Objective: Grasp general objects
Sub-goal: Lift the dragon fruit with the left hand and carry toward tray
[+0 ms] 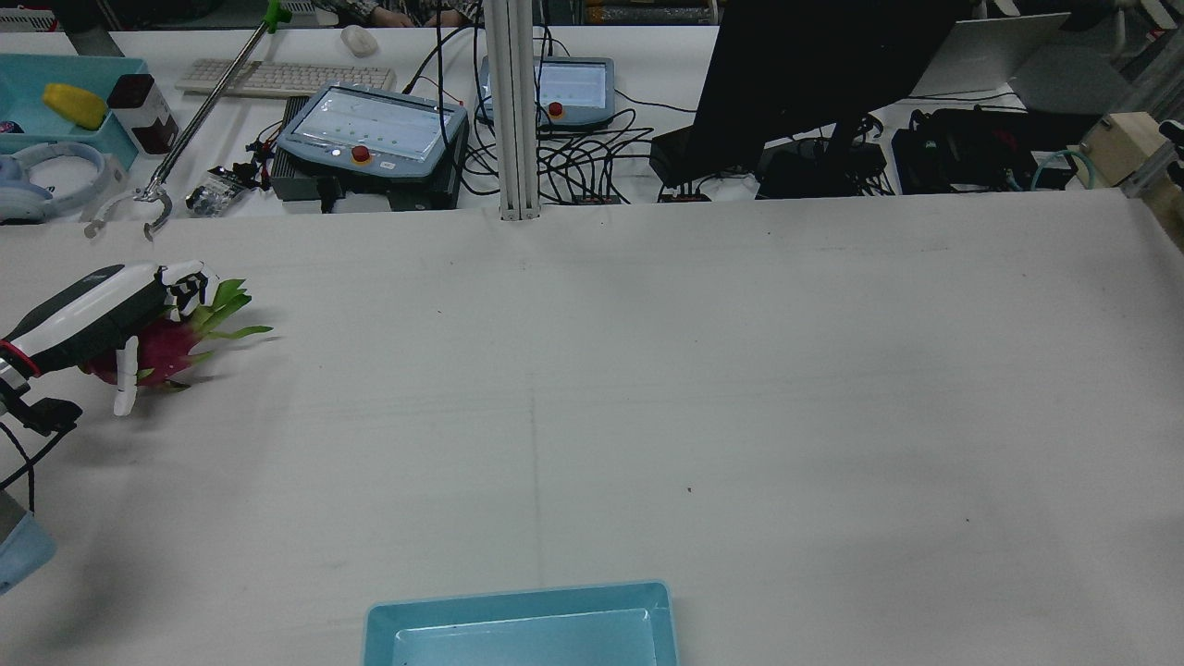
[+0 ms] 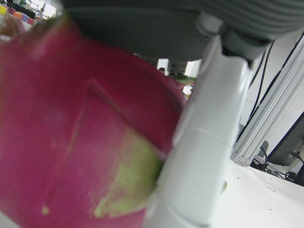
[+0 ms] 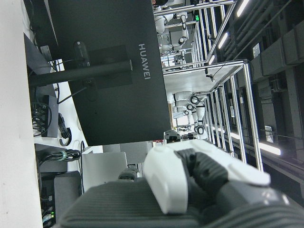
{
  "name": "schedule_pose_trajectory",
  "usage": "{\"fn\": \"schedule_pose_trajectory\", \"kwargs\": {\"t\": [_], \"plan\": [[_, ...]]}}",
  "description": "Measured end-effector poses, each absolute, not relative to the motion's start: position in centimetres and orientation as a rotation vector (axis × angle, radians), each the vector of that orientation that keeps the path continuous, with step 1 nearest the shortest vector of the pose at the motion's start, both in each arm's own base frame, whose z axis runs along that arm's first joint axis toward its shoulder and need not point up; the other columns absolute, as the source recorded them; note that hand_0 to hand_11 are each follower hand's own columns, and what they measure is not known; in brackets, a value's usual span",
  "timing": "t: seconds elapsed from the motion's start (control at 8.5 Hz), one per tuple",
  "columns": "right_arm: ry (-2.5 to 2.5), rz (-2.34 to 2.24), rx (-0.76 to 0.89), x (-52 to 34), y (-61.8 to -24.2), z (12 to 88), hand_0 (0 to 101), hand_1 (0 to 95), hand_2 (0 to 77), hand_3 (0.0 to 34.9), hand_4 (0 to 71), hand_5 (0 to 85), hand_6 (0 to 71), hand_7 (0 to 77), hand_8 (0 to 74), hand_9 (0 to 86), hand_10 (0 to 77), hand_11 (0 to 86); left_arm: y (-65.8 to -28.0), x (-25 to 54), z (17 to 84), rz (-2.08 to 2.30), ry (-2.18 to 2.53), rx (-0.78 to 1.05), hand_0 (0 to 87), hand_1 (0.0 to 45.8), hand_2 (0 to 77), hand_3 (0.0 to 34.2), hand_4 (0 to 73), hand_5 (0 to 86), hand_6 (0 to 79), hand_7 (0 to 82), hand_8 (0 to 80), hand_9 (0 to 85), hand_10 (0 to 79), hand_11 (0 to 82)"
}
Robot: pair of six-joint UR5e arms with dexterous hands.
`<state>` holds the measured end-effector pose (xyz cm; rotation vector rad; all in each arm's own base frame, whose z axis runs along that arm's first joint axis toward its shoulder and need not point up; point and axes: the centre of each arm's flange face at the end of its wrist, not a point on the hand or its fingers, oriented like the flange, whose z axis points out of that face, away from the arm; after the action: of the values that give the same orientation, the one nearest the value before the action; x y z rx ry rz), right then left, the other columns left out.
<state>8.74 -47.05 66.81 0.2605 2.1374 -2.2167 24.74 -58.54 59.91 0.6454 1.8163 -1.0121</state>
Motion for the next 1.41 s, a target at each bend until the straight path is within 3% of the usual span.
{"fn": "schedule_pose_trajectory", "kwargs": {"t": [0.12,0.24,0.35,0.47,0.59,1.18,1.41], "plan": [[2.138,-2.216,0.261,8.7,-47.1,66.8,0,94.9,77.4,0.0,0.0,0.0,0.0,0.0,0.0,0.5,0.0,0.5,-58.6,24.7,59.8,-1.011,1.819,0.647,80.6,0.0,0.0,14.3,0.0,70.4,38.7,72.0,45.8,48.5,30.5,63.8],[2.138,-2.216,0.261,8.7,-47.1,66.8,0,94.9,77.4,0.0,0.0,0.0,0.0,0.0,0.0,0.5,0.0,0.0,-58.6,24.7,59.7,-1.010,1.827,0.648,82.8,0.0,0.0,10.2,0.0,70.4,51.8,72.5,50.2,52.4,30.0,68.7],[2.138,-2.216,0.261,8.7,-47.1,66.8,0,94.9,77.4,0.0,0.0,0.0,0.0,0.0,0.0,0.5,0.0,0.0,-58.7,24.7,59.5,-1.010,1.836,0.648,82.8,0.0,0.0,10.2,0.0,70.4,51.8,72.5,53.5,55.6,30.0,70.4],[2.138,-2.216,0.261,8.7,-47.1,66.8,0,94.9,77.4,0.0,0.0,0.0,0.0,0.0,0.0,0.5,0.0,0.0,-58.7,24.7,59.2,-1.007,1.847,0.647,83.2,0.0,0.0,5.0,2.2,70.4,55.1,72.5,54.5,58.4,31.1,73.6],[2.138,-2.215,0.260,8.8,-47.1,66.8,0,94.9,77.4,0.0,0.0,0.0,0.0,0.0,0.0,0.5,0.0,0.0,-58.6,24.5,58.6,-1.003,1.864,0.645,81.1,0.0,0.0,3.8,2.2,70.4,55.1,72.5,55.1,58.9,31.6,74.2],[2.143,-2.211,0.260,8.8,-47.1,66.6,0,94.9,77.4,0.0,0.0,0.0,0.0,0.0,0.0,0.5,0.0,0.0,-58.2,25.7,52.7,-0.976,2.081,0.397,80.2,0.0,0.0,2.9,2.7,70.4,56.7,72.5,55.6,59.5,33.8,71.4],[2.143,-2.210,0.260,8.8,-47.1,66.5,0,94.9,77.4,0.0,0.0,0.0,0.0,0.0,0.0,0.5,0.0,0.0,-58.4,26.8,50.3,-0.930,2.193,0.239,80.1,0.0,0.0,0.1,8.2,70.4,56.2,72.0,56.2,60.0,34.4,70.4]]}}
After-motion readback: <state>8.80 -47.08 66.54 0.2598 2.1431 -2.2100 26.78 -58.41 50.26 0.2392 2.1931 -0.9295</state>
